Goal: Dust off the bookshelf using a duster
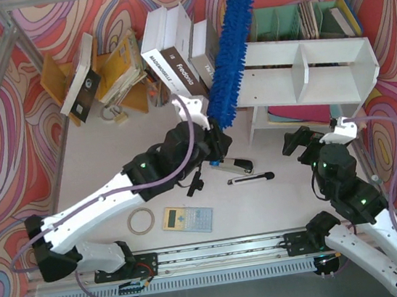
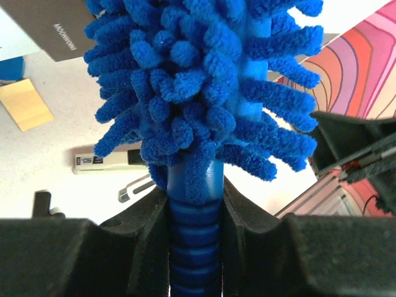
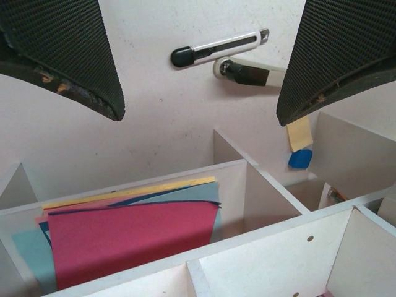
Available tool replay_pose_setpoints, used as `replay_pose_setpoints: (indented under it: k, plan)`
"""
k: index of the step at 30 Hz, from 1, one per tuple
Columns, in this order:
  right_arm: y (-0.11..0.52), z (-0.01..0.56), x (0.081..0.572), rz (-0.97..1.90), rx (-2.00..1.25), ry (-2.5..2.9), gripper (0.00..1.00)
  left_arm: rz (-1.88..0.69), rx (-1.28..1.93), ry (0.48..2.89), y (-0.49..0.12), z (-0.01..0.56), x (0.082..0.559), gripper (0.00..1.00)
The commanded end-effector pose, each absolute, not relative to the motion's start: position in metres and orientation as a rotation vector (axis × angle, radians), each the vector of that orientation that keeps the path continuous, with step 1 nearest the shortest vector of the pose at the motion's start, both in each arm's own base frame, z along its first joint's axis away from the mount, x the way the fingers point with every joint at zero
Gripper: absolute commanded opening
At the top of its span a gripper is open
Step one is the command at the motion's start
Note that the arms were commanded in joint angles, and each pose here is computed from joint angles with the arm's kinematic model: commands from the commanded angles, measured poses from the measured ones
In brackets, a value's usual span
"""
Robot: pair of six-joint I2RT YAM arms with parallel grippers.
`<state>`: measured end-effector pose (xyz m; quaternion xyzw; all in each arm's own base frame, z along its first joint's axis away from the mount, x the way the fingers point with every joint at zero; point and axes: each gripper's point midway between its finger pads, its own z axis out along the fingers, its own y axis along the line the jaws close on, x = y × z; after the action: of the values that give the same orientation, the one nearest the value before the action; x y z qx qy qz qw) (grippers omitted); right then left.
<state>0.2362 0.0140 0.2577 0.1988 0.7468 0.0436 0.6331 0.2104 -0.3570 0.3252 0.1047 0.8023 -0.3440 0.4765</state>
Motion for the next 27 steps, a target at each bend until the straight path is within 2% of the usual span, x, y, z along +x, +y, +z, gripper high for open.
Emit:
replay_pose_setpoints:
  k: [1, 15, 27]
  plan:
    - [0.008, 0.259, 0.230, 0.091, 0.505, 1.708, 0.99, -0.792, 0.180, 2.011, -0.368, 0.332, 0.220, 0.00]
    - [-0.001, 0.274, 0.217, 0.109, 0.545, 1.667, 0.99, -0.644, 0.105, 2.133, -0.408, 0.326, 0.240, 0.00]
    - [-0.018, 0.321, 0.195, 0.118, 0.571, 1.560, 0.99, -0.713, 0.277, 2.193, -0.466, 0.319, 0.227, 0.00]
